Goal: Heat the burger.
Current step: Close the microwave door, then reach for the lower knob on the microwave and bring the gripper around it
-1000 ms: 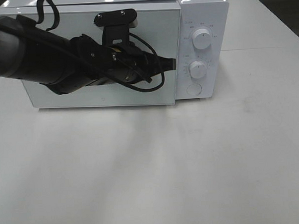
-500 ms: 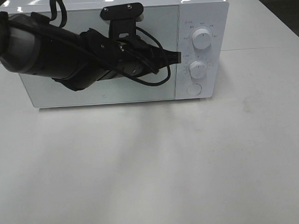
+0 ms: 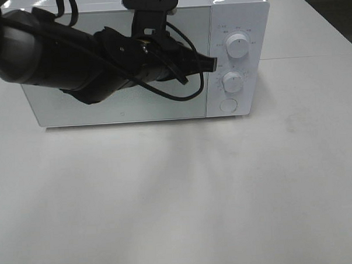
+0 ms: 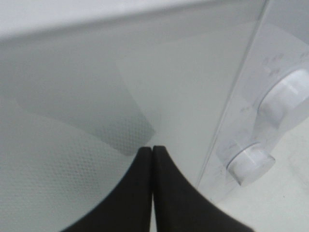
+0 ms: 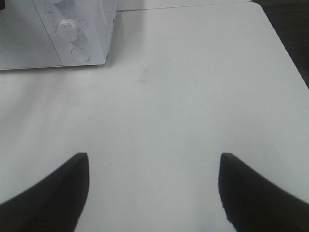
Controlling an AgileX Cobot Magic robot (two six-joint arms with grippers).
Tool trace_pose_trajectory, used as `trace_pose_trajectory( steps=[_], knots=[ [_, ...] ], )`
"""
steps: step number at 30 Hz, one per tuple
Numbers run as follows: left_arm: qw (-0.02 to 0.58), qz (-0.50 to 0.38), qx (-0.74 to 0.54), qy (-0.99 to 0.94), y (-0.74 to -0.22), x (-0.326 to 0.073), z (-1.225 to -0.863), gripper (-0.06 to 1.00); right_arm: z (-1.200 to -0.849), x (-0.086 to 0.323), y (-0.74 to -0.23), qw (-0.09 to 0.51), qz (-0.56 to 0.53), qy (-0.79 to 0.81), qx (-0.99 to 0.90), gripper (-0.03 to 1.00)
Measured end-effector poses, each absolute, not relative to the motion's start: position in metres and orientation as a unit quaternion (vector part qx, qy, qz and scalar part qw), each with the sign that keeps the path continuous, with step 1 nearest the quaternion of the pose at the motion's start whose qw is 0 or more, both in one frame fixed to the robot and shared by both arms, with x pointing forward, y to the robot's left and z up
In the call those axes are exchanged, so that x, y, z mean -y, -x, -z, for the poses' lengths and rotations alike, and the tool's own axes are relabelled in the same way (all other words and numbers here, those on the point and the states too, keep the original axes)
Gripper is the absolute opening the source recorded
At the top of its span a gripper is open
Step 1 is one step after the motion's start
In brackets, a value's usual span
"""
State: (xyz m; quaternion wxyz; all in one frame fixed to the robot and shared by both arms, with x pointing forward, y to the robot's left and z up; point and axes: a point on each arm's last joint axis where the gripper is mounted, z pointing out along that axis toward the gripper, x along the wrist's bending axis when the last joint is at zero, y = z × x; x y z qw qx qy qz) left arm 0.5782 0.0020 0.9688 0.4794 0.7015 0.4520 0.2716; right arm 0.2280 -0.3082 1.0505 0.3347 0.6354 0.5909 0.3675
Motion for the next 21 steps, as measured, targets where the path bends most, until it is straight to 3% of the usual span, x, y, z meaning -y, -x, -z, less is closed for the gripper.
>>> trace_pose_trajectory(
  steps=[5, 21],
  knots=[
    [0.474, -0.277, -0.449, -0.705, -0.56, -0.015, -0.982, 0.0, -1.05, 0.308, -0.228, 0.335, -0.367, -0.635, -0.591, 0.72],
    [0.393, -0.125, -0.443, -0.796, -0.478, -0.072, -0.965, 0.0, -1.05, 0.308, -0.228, 0.335, -0.367, -0.635, -0.591, 0.72]
  ],
)
